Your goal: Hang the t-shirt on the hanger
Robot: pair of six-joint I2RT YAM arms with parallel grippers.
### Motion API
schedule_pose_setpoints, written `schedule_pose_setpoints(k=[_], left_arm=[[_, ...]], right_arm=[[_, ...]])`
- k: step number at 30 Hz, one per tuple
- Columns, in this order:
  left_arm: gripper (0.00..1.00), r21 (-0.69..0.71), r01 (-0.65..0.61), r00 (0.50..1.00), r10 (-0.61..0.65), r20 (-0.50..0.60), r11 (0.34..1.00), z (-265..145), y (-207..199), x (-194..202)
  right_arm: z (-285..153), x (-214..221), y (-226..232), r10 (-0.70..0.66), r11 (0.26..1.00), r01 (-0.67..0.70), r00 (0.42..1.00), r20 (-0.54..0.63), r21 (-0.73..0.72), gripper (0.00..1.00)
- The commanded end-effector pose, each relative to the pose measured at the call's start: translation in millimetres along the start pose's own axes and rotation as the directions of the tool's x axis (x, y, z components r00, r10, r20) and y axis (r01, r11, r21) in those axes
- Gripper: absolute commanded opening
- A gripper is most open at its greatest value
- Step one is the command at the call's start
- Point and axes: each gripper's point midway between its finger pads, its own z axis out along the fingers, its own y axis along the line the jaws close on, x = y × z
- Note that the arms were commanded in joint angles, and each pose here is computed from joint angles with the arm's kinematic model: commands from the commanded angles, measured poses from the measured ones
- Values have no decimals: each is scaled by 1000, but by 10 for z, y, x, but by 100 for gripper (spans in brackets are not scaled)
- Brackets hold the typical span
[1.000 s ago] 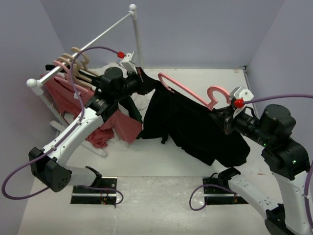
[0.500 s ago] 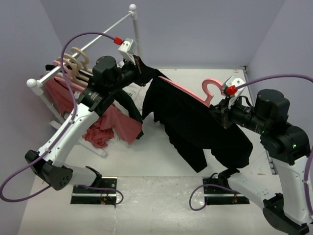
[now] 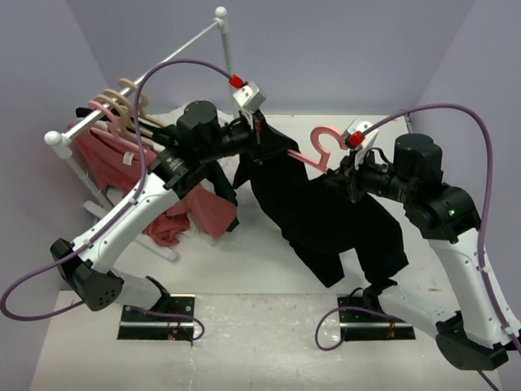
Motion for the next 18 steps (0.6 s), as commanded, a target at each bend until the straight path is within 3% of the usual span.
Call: schedule_pose_setpoints(k=[1,8,15,18], left_arm=[[0,164,-117,993,112,38,980,-72,-367,-196],[0,95,-87,995,81,61,992,-175,-341,-288],[0,49,38,977,-48,206,998,-141,-275,-501],[0,22,76,974,-79,212,997,-78,-184,-480]], right_arm=[[42,-316,-25,-43,999,41,986,161,13,0],[-55,-267,-264,34,979,-95,949,313,182,0],[6,-240,-296,118,968,-177,948,296,179,0],[-8,-243,-191,125,977,-169,949,291,130,0]])
